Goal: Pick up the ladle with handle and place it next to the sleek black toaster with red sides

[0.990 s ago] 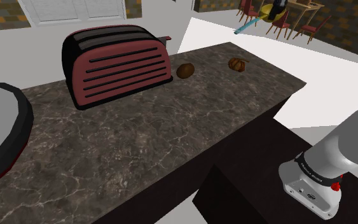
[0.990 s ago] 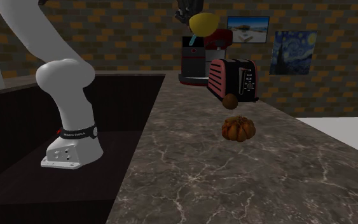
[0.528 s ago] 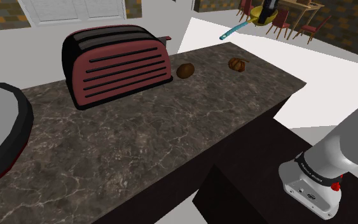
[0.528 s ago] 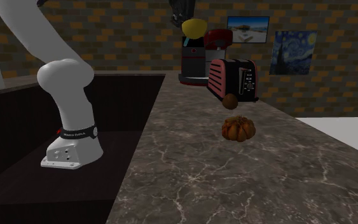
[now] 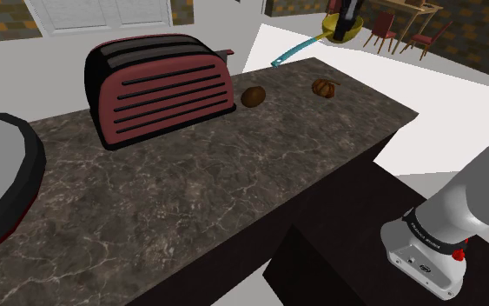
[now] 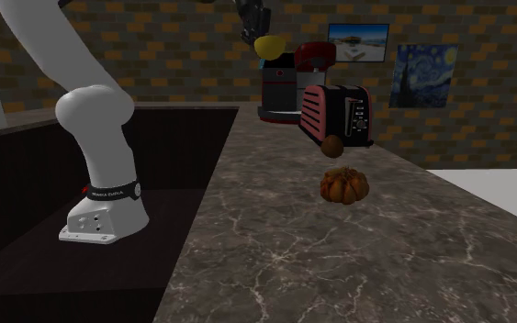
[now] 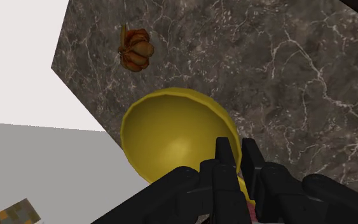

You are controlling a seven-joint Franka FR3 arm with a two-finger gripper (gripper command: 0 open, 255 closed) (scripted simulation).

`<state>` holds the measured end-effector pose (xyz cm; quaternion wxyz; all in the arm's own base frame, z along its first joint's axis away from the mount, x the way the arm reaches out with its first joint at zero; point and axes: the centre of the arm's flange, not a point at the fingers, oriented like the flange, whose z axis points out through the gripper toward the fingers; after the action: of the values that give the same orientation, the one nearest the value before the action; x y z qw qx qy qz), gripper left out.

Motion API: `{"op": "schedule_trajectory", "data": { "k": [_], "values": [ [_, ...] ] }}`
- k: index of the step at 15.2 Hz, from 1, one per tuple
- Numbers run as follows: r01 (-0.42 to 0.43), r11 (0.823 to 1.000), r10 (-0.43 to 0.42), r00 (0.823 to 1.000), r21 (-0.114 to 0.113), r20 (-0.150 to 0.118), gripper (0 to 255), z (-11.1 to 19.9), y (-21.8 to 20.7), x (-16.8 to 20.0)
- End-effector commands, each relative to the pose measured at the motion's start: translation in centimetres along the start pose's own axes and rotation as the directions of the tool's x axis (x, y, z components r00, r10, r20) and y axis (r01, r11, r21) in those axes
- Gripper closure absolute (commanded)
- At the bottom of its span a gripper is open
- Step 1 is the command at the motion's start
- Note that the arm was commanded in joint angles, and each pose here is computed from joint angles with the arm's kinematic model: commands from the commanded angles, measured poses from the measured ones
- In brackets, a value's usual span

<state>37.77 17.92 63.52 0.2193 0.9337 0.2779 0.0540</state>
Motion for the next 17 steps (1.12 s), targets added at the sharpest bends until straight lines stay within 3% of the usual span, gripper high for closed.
{"op": "schedule_trajectory", "data": {
  "k": [1,11,17],
  "values": [
    [-0.001,1.000,0.001,1.000,0.000,0.000,255,-1.3,-2.4,1.1],
    [-0.001,1.000,0.001,1.000,0.000,0.000,255,-6.7,-13.1,6.5],
    [-0.001,1.000,0.001,1.000,0.000,0.000,255,-3.9,-14.5,6.5]
  ]
}}
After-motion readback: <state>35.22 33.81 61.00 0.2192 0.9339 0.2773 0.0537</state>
